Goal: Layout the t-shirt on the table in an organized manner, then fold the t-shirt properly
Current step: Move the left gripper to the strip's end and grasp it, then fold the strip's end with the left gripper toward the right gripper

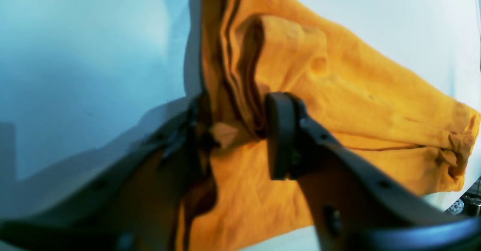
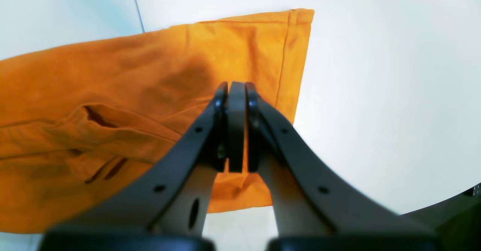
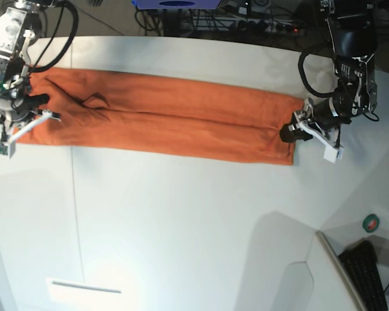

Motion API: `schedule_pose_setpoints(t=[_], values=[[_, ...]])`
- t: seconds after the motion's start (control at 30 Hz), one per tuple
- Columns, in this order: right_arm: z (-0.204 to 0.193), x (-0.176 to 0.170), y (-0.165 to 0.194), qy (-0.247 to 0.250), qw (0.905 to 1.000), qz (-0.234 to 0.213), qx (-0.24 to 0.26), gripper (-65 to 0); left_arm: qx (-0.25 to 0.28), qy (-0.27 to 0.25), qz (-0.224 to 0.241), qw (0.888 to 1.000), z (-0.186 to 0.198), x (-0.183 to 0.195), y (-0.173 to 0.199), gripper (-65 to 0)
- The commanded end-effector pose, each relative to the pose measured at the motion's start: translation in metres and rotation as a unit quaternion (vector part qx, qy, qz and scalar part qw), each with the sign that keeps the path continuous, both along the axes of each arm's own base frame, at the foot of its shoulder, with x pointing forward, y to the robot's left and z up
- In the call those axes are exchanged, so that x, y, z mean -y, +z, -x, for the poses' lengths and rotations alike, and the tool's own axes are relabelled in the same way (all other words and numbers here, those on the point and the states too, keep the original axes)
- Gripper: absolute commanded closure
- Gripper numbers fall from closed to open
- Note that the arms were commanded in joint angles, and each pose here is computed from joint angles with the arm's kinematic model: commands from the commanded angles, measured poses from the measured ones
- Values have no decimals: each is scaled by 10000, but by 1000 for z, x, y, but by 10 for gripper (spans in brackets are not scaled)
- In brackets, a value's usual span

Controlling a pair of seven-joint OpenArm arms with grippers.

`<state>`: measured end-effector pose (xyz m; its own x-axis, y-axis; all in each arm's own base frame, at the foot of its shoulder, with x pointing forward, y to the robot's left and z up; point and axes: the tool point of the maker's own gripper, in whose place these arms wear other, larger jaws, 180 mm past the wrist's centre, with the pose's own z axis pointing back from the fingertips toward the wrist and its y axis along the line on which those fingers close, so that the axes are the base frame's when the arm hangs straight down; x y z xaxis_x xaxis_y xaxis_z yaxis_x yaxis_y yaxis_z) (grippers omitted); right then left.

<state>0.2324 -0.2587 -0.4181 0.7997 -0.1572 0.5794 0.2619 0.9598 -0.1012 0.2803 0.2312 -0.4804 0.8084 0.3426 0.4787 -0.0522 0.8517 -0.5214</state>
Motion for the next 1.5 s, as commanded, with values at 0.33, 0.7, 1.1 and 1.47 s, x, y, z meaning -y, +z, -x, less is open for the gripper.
schedule_pose_setpoints(t=[0.33, 0.7, 1.1, 1.47], values=[[-7, 6, 10, -1, 9998, 113, 180, 0, 170, -465, -1222, 9913, -19, -27, 5, 0], [-7, 6, 10, -1, 9998, 113, 188, 0, 674, -310, -2499, 9654, -25, -54, 60, 0], [-10, 5, 12, 5, 9997, 109, 219, 0, 661, -1034, -2615, 9574, -14, 32, 109, 0], [-10, 5, 12, 5, 9997, 109, 219, 0, 653, -2000, -2075, 9553, -1, 131, 85, 0]])
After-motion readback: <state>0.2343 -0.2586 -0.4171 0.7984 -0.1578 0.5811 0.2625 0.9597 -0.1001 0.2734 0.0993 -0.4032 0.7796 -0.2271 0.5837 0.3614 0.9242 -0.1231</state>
